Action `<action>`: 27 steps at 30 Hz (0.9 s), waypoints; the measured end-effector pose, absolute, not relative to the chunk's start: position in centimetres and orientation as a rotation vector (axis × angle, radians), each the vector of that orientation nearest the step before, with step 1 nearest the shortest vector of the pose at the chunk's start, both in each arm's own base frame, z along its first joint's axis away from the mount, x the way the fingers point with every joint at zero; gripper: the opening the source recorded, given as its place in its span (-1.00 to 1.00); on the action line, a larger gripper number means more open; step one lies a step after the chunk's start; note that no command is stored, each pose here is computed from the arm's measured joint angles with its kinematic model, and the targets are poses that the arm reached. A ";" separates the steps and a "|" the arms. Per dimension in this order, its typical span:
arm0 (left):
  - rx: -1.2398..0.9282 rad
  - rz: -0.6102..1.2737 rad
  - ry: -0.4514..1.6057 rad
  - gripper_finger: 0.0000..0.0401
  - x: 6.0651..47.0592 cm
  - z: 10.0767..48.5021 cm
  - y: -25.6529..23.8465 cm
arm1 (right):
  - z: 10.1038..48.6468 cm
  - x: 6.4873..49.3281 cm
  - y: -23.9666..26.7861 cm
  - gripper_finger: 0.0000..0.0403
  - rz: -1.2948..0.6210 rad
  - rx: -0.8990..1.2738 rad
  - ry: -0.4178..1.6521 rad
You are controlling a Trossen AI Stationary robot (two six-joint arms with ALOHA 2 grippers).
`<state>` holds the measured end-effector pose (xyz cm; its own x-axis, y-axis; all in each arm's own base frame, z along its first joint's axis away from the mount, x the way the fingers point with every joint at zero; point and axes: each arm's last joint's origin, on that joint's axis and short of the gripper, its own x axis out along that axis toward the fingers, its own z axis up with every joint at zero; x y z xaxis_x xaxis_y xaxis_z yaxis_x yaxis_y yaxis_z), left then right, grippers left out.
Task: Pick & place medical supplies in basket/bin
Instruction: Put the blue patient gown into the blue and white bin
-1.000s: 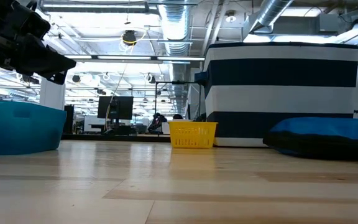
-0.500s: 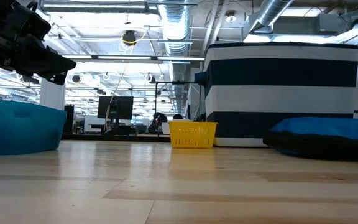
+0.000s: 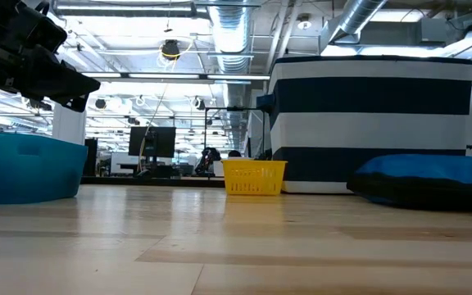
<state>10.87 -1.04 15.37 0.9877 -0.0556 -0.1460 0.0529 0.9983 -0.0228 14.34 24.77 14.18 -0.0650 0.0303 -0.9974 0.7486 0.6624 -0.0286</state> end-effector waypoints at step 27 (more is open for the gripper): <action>-0.019 -0.055 0.147 -1.00 10.9 15.4 -1.0 | 24.8 31.0 21.3 -0.88 -0.441 0.543 0.483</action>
